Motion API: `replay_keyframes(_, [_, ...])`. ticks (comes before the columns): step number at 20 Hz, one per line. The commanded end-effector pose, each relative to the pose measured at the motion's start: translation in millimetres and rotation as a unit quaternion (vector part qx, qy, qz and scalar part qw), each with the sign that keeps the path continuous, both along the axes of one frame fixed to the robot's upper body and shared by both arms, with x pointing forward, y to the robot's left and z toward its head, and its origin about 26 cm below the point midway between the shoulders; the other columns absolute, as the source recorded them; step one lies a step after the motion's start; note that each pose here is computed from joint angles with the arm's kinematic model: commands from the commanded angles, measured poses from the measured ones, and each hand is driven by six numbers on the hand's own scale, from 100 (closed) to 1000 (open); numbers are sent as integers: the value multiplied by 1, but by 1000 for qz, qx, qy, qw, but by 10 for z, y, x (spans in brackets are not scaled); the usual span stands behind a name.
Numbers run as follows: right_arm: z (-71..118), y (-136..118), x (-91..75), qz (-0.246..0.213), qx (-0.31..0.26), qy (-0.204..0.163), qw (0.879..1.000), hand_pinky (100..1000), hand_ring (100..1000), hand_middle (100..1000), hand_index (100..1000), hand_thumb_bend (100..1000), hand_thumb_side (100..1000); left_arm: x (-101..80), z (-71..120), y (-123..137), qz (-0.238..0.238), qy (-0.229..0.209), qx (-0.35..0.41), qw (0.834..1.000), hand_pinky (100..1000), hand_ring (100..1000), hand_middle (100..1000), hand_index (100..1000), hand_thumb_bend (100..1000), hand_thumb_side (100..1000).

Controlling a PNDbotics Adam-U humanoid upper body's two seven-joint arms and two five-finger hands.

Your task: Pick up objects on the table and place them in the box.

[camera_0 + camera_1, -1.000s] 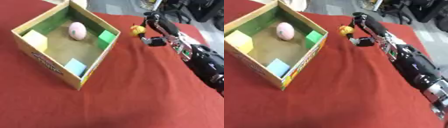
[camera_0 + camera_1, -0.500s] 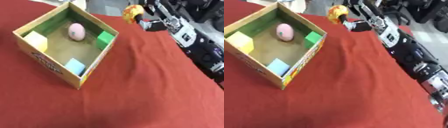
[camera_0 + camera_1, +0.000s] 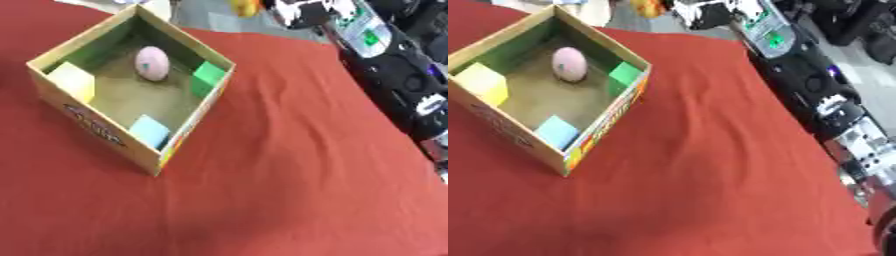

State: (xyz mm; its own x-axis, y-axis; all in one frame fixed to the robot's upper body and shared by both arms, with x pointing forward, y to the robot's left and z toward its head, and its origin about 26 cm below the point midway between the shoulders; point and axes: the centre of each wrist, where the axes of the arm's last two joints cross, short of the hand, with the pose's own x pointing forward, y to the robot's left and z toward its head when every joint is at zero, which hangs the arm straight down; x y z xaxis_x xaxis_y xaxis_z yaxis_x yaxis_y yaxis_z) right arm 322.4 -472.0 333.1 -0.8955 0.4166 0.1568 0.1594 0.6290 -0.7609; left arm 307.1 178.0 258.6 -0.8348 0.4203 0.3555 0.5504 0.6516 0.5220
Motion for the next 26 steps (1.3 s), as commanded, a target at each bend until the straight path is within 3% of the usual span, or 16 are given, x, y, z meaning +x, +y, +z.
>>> replay_keyframes(1, [108, -26, 25, 65, -108, -21, 992, 915, 100, 437, 585, 100, 344, -27, 102, 2, -11, -10, -4, 1000, 831, 817, 783, 789, 100, 581])
replay_keyframes(10, [-27, 33, 266, 106, -145, 19, 984, 938, 100, 438, 587, 100, 292, -26, 163, -18, -28, -5, -20, 999, 827, 816, 782, 790, 100, 572])
replay_keyframes(22, [-384, 184, 583, 67, -214, 83, 971, 980, 100, 458, 611, 100, 219, -33, 220, -66, -57, -16, -18, 998, 826, 816, 781, 790, 100, 574])
replay_keyframes(26, [-408, 186, 603, 57, -226, 88, 968, 992, 100, 492, 657, 100, 204, -33, 214, -62, -55, -16, -13, 998, 826, 817, 782, 790, 100, 574])
